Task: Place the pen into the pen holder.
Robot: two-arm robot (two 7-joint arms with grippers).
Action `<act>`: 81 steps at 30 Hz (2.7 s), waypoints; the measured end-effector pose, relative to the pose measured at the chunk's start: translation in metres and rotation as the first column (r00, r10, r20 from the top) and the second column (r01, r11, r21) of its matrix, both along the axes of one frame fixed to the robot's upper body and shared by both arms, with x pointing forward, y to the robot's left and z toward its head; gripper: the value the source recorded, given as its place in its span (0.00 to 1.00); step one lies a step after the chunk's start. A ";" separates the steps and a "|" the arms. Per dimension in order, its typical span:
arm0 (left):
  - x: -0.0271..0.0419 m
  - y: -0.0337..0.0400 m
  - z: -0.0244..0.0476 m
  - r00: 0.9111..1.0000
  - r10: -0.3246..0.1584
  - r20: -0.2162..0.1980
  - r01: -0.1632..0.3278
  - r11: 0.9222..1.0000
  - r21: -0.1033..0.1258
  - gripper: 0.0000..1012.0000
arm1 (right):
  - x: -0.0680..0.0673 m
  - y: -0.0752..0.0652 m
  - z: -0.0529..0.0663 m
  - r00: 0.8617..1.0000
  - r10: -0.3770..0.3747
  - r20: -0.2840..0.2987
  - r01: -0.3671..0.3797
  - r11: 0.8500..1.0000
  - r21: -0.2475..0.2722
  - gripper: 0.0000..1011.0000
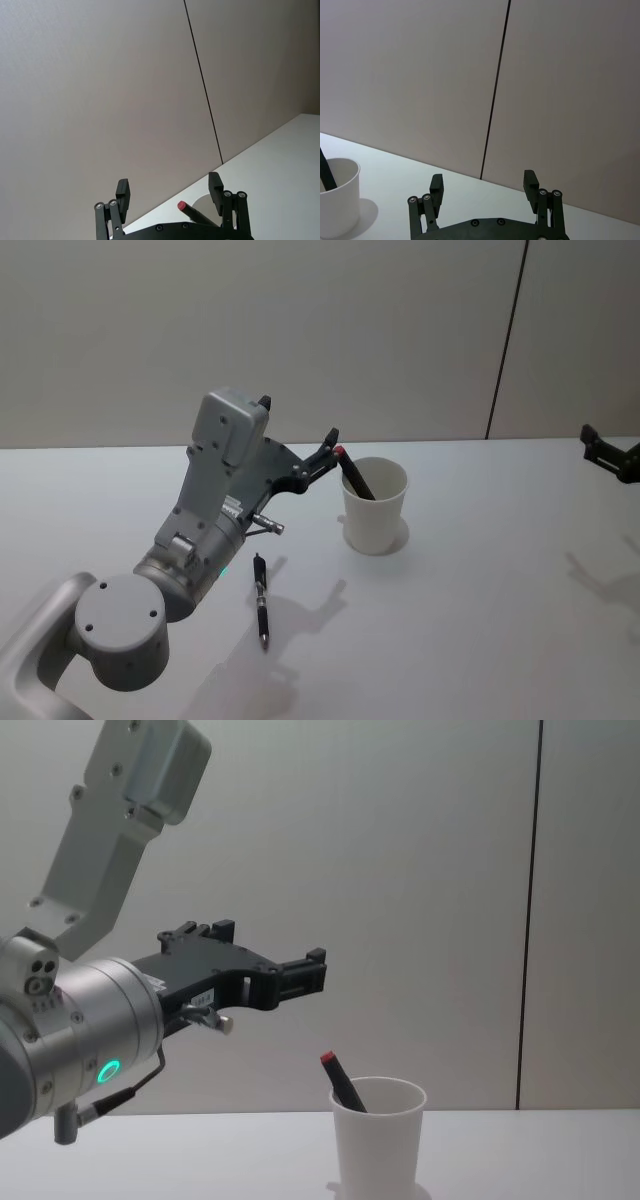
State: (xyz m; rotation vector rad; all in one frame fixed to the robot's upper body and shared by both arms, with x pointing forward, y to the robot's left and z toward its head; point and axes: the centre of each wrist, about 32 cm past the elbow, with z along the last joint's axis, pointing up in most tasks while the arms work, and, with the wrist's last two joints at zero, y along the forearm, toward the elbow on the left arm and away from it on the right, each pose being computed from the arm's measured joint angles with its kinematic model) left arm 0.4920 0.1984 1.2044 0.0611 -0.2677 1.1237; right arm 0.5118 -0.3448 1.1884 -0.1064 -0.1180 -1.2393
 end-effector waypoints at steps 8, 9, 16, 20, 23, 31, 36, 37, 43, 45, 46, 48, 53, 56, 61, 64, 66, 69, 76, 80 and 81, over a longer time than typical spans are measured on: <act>0.0000 0.0000 0.0000 1.000 0.000 0.000 0.000 1.000 0.000 0.99 | -0.005 -0.003 0.000 1.000 -0.006 -0.013 0.006 1.000 -0.016 0.99; 0.0000 0.0000 0.0000 1.000 0.000 0.000 0.000 1.000 0.000 0.99 | -0.005 -0.003 0.000 1.000 -0.007 -0.014 0.007 1.000 -0.018 0.99; -0.0004 0.0000 -0.0001 1.000 0.001 -0.003 -0.001 1.000 0.001 0.99 | -0.008 -0.005 0.000 1.000 -0.010 -0.020 0.010 1.000 -0.024 0.99; -0.0010 0.0000 0.0008 1.000 0.005 -0.012 -0.005 1.000 0.005 0.99 | -0.008 -0.005 -0.001 1.000 -0.011 -0.022 0.011 1.000 -0.027 0.99; -0.0016 0.0001 0.0022 1.000 0.009 -0.024 -0.009 1.000 0.011 0.99 | -0.009 -0.006 0.000 1.000 -0.012 -0.023 0.011 1.000 -0.028 0.99; -0.0038 0.0007 0.0086 0.995 0.031 -0.093 -0.027 0.999 0.039 0.99 | -0.010 -0.006 0.000 1.000 -0.013 -0.024 0.012 0.999 -0.031 0.99; -0.0057 0.0015 0.0111 0.989 0.045 -0.141 -0.039 0.998 0.046 0.99 | -0.010 -0.006 0.000 1.000 -0.013 -0.025 0.012 0.999 -0.032 0.99; -0.0060 0.0017 0.0113 0.988 0.047 -0.149 -0.040 0.998 0.047 0.99 | -0.010 -0.006 0.000 1.000 -0.013 -0.025 0.012 0.999 -0.032 0.99; -0.0089 0.0029 0.0115 0.974 0.062 -0.218 -0.054 0.998 0.042 0.99 | -0.010 -0.006 0.000 1.000 -0.013 -0.026 0.013 0.999 -0.033 0.99; -0.0101 0.0033 0.0108 0.968 0.067 -0.244 -0.060 0.998 0.037 0.99 | -0.010 -0.006 0.000 1.000 -0.013 -0.026 0.013 0.999 -0.033 0.99; -0.0104 0.0033 0.0104 0.965 0.069 -0.252 -0.062 0.997 0.035 0.99 | -0.010 -0.006 0.000 1.000 -0.013 -0.026 0.013 0.999 -0.033 0.99; -0.0111 0.0035 0.0096 0.960 0.072 -0.271 -0.067 0.997 0.029 0.99 | -0.010 -0.007 0.000 1.000 -0.013 -0.026 0.012 0.999 -0.033 0.99; -0.0136 0.0029 0.0057 0.939 0.078 -0.334 -0.080 0.997 0.007 0.99 | -0.010 -0.006 0.000 1.000 -0.013 -0.026 0.012 0.999 -0.033 0.99; -0.0150 0.0023 0.0018 0.925 0.080 -0.372 -0.089 0.996 -0.007 0.99 | -0.010 -0.006 0.000 1.000 -0.013 -0.026 0.012 0.999 -0.034 0.99; -0.0175 0.0005 -0.0055 0.899 0.081 -0.429 -0.105 0.994 -0.032 0.99 | -0.010 -0.006 0.000 1.000 -0.013 -0.026 0.012 0.999 -0.034 0.99; -0.0190 -0.0007 -0.0093 0.884 0.081 -0.461 -0.113 0.993 -0.042 0.99 | -0.010 -0.006 0.000 1.000 -0.013 -0.026 0.012 0.999 -0.034 0.99; -0.0196 -0.0012 -0.0109 0.877 0.081 -0.474 -0.115 0.992 -0.045 0.99 | -0.010 -0.006 0.000 1.000 -0.013 -0.026 0.012 0.999 -0.034 0.99; -0.0212 -0.0020 -0.0145 0.861 0.080 -0.502 -0.121 0.991 -0.050 0.99 | -0.010 -0.006 0.000 1.000 -0.013 -0.026 0.012 0.999 -0.033 0.99; -0.0259 -0.0030 -0.0248 0.821 0.081 -0.565 -0.135 0.989 -0.055 0.99 | -0.010 -0.006 0.000 1.000 -0.013 -0.026 0.012 0.999 -0.033 0.99; -0.0282 -0.0031 -0.0294 0.802 0.082 -0.591 -0.141 0.988 -0.055 0.99 | -0.010 -0.006 0.000 1.000 -0.013 -0.026 0.012 0.999 -0.034 0.99; -0.0285 -0.0031 -0.0299 0.799 0.082 -0.595 -0.142 0.988 -0.055 0.99 | -0.010 -0.006 0.000 1.000 -0.013 -0.026 0.012 0.999 -0.033 0.99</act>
